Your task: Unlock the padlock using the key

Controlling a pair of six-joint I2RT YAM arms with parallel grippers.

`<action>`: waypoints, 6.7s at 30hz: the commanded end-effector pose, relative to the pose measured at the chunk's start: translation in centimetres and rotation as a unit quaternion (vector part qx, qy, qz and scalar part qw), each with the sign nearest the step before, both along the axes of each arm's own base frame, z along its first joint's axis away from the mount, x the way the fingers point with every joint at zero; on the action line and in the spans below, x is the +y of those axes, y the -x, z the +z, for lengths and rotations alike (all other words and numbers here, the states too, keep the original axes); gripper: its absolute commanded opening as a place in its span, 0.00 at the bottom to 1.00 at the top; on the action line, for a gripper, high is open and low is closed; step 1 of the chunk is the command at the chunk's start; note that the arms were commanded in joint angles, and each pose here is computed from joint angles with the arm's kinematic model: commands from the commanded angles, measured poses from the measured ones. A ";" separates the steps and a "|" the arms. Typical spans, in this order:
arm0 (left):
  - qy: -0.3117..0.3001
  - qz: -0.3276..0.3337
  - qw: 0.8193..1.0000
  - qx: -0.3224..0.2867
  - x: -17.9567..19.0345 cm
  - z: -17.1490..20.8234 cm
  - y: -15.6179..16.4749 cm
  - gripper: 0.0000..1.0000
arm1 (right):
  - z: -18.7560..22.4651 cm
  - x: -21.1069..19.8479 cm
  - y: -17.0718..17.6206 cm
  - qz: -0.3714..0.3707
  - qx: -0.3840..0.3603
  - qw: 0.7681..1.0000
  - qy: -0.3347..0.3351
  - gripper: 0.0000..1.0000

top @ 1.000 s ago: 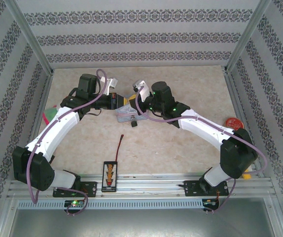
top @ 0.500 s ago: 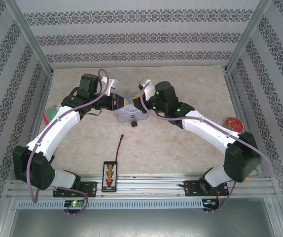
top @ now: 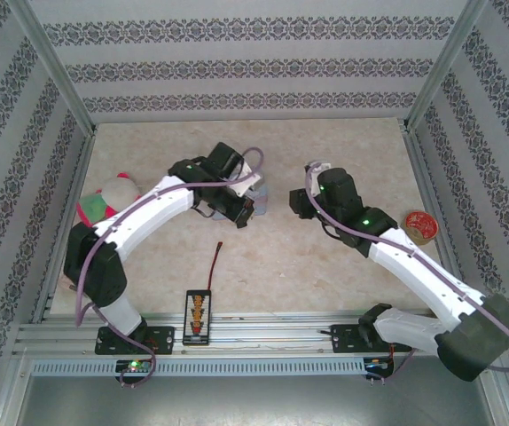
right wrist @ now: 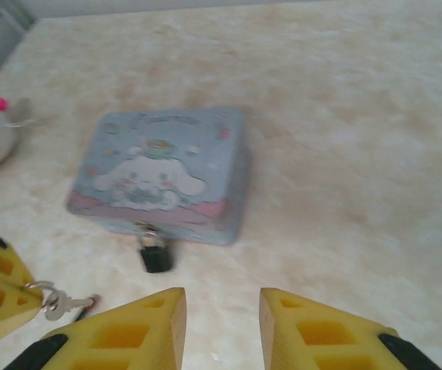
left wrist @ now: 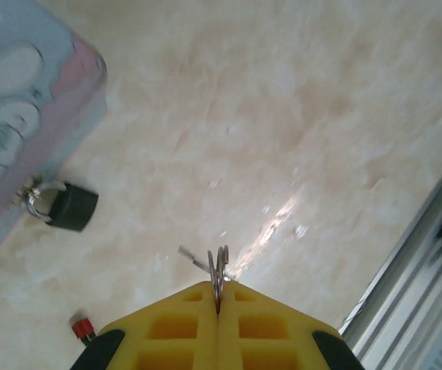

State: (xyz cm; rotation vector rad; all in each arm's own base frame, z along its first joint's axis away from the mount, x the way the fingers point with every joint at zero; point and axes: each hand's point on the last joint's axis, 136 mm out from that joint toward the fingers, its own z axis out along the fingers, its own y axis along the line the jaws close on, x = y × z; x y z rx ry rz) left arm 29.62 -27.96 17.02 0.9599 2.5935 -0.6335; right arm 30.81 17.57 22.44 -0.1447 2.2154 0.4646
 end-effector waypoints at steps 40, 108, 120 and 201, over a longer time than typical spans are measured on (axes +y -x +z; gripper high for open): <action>-0.061 -0.186 0.980 0.047 -9.4 -11.2 2.6 0.45 | -1.1 -7.9 1.7 -0.148 0.013 0.989 0.023 0.43; 0.061 0.488 0.865 -0.094 16.6 -6.0 -6.9 0.99 | -21.9 5.5 4.6 -0.138 0.344 0.928 0.037 0.10; 0.132 0.442 0.884 -0.075 13.6 -4.9 -7.1 0.95 | -20.3 6.0 3.9 -0.121 0.331 0.936 -0.004 0.00; 0.257 0.195 0.946 0.016 -0.5 -3.3 -3.9 0.00 | -12.9 8.1 1.3 -0.077 0.266 0.947 -0.166 0.22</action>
